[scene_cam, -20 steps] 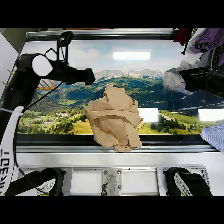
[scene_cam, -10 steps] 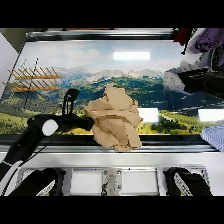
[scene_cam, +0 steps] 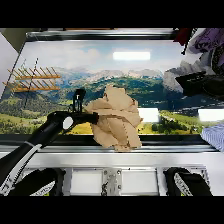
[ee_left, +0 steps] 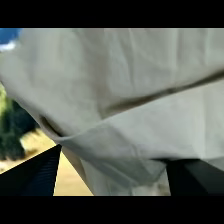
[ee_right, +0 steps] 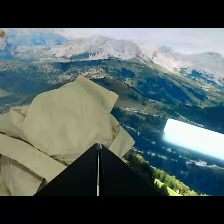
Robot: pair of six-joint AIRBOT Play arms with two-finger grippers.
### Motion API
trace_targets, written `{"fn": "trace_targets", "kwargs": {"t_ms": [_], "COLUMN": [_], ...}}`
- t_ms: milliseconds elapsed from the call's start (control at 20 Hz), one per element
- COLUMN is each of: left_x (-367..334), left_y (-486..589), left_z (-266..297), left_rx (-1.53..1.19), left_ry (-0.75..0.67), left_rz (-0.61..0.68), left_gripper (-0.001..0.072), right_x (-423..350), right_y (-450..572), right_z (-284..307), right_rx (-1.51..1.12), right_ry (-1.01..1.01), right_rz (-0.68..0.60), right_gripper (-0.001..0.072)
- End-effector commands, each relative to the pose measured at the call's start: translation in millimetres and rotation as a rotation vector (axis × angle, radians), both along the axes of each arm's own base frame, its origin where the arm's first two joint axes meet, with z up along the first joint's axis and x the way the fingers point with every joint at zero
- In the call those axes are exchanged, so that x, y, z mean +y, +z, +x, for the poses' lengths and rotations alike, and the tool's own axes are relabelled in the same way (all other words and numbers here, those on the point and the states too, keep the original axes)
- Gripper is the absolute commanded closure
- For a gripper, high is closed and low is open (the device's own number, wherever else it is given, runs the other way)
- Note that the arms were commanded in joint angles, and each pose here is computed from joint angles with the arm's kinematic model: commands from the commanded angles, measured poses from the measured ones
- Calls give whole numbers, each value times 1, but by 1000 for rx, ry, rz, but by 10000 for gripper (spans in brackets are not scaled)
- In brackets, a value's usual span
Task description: Fold the clothes and pants, and hang the long-sleeved shirts on hangers.
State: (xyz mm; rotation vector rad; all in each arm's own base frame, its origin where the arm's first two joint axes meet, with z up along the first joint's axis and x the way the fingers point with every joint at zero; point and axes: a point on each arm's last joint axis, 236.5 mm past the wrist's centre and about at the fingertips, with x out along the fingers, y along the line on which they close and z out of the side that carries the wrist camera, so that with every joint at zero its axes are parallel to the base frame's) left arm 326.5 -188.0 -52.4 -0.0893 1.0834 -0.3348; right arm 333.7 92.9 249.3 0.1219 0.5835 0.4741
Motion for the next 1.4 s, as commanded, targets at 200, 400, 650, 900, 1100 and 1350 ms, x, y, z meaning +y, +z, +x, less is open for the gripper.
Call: {"fn": "trace_targets", "kwargs": {"t_ms": [200, 400, 650, 900, 1100, 1350], "left_x": [14, 6, 8, 12, 16, 17], "left_y": [34, 61, 76, 120, 119, 114], "left_z": [66, 83, 78, 66, 55, 49], "left_rx": [-36, -100, -118, -183, -150, -118], "left_ry": [94, 84, 77, 74, 68, 65], "left_rz": [9, -13, -19, -48, -34, -23], "left_gripper": [325, 634, 694, 693, 693, 693], "right_x": [-1, 7, 25, 85, 146, 180], "right_y": [-6, -23, -72, -174, -250, -273], "right_z": [-2, -7, -10, -22, -31, -16], "right_rx": [16, 26, 153, 353, 466, 426], "right_ry": [6, 53, 73, 92, 211, 210], "right_rz": [-34, -159, -244, -300, -323, -284], "right_gripper": [702, 702, 702, 683, 5, 61]}}
